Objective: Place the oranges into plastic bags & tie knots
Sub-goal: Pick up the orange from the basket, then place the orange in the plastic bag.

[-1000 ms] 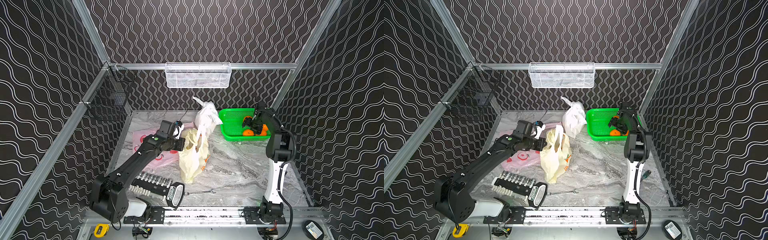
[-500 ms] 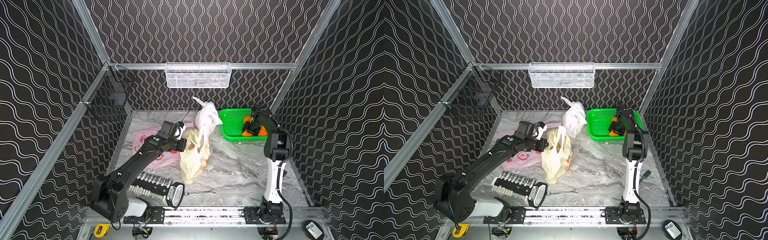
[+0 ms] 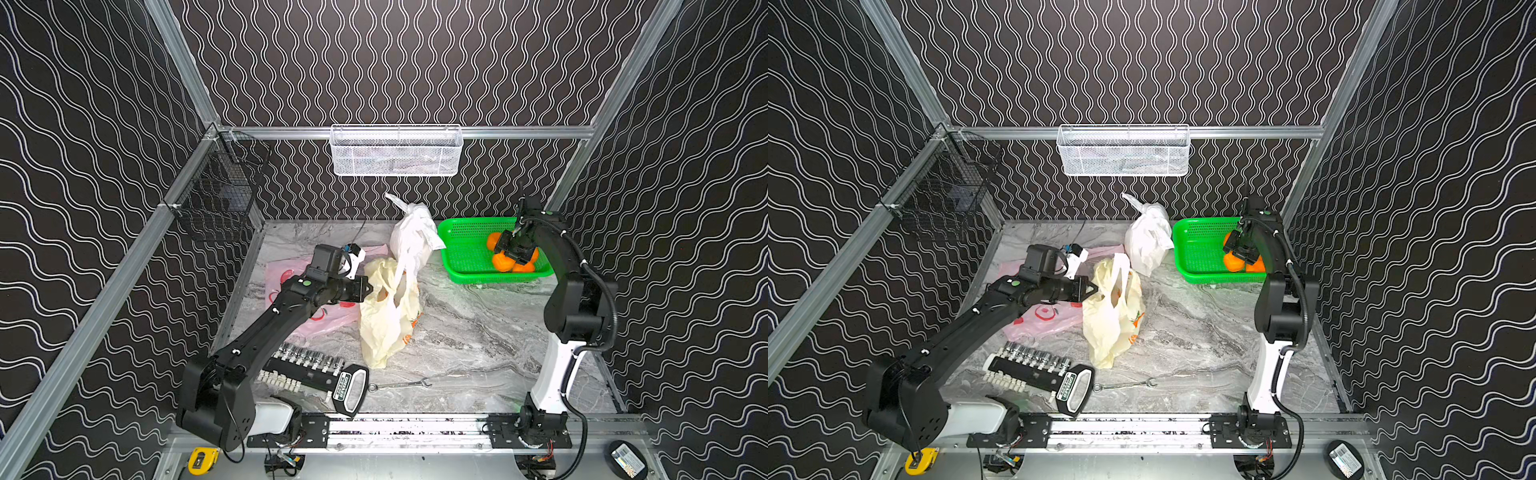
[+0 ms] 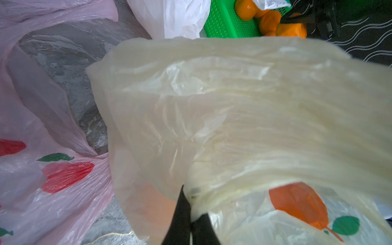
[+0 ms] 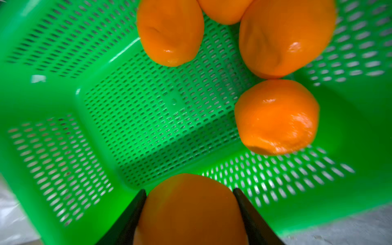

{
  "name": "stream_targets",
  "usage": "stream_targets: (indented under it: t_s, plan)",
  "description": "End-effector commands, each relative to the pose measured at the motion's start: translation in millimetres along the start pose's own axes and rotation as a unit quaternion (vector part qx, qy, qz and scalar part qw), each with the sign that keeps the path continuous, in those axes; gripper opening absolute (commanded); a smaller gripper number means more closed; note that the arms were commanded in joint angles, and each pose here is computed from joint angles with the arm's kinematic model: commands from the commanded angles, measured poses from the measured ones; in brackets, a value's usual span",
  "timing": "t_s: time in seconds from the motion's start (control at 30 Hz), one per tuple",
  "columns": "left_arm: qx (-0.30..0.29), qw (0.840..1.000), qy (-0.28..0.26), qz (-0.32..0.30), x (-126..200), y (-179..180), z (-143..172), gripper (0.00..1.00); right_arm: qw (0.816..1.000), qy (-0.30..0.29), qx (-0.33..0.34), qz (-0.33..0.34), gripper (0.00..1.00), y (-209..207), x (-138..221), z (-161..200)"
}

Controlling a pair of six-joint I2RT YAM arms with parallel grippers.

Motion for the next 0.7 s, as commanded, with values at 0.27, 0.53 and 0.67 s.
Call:
stream_targets:
  t_s: [0.27, 0.53, 0.67]
  plan:
    - [0.032, 0.996, -0.049, 0.070, 2.1, 0.0, -14.8, 0.00, 0.941, 0.013, 0.142, -0.307, 0.43, 91.4, 156.6, 144.8]
    - [0.027, 0.995, -0.050, 0.085, 0.6, -1.1, -18.1, 0.00, 0.860, 0.106, 0.226, -0.445, 0.43, 146.4, 186.7, 248.3]
    - [0.017, 0.994, -0.054, 0.097, 3.1, -5.0, -19.3, 0.00, 0.846, 0.127, 0.249, -0.454, 0.43, 170.2, 180.5, 264.8]
Point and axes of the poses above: each gripper's point midway between its finger pads, its own x axis back along the fingers, its own y axis along the line the jaws close on, z = x × y, the point moved 6 cm from there along x, back along the fingers, and after that the axes turned 12 degrees about -x, right-handed, at the moved point
